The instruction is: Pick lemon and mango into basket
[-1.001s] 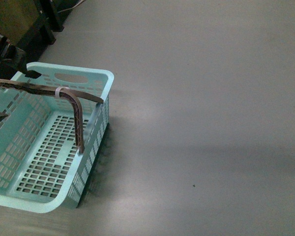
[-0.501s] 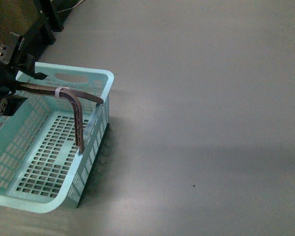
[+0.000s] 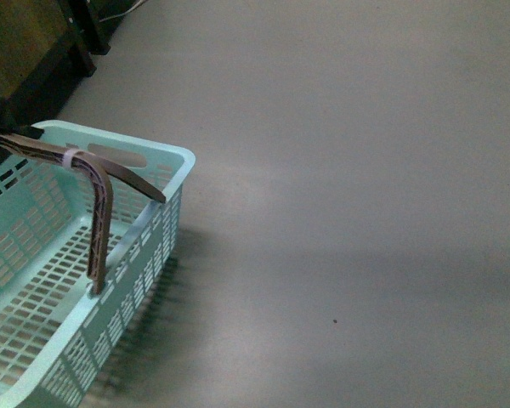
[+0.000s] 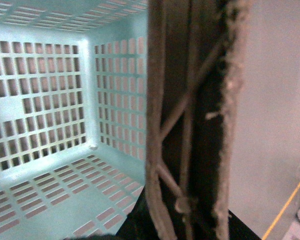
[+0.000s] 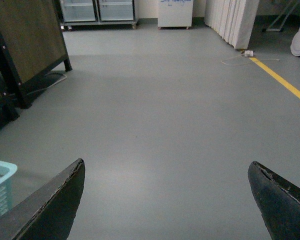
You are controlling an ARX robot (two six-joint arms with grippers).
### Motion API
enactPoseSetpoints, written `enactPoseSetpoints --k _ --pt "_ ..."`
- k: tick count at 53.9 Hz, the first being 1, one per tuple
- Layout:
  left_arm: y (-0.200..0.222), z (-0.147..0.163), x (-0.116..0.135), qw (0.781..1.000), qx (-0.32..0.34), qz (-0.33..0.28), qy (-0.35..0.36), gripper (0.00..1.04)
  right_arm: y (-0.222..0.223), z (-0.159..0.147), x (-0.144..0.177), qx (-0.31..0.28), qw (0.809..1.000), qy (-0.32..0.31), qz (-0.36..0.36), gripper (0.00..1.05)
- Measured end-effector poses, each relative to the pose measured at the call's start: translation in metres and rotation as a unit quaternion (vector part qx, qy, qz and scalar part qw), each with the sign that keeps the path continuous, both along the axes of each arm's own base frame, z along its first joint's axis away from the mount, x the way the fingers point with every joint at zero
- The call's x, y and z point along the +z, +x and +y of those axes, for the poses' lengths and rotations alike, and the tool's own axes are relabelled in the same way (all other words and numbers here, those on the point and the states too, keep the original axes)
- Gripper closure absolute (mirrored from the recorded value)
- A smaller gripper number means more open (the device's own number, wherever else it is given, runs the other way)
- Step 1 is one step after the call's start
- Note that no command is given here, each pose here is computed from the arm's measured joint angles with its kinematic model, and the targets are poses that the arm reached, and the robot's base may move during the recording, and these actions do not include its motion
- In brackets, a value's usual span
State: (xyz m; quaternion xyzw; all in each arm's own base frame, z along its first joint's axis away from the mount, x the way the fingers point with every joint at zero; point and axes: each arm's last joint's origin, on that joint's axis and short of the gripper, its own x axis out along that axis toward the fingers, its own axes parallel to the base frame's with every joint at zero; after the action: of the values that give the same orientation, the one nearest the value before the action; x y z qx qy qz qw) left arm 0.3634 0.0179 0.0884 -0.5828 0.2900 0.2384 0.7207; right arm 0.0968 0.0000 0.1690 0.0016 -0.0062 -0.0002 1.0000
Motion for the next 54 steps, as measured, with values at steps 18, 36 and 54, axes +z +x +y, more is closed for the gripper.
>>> enactPoseSetpoints --k 18,36,54 --pt "-0.103 -0.001 0.164 0.985 0.03 -0.149 -0.079 1.0 0.0 0.0 0.0 0.0 1.0 0.0 0.0 0.09" --pt "-0.156 -0.014 0.236 0.971 0.02 -0.216 -0.106 1.0 0.0 0.0 0.0 0.0 1.0 0.0 0.0 0.09" --pt "-0.16 -0.014 0.245 0.968 0.016 -0.233 -0.095 1.0 0.0 0.0 0.0 0.0 1.0 0.0 0.0 0.09"
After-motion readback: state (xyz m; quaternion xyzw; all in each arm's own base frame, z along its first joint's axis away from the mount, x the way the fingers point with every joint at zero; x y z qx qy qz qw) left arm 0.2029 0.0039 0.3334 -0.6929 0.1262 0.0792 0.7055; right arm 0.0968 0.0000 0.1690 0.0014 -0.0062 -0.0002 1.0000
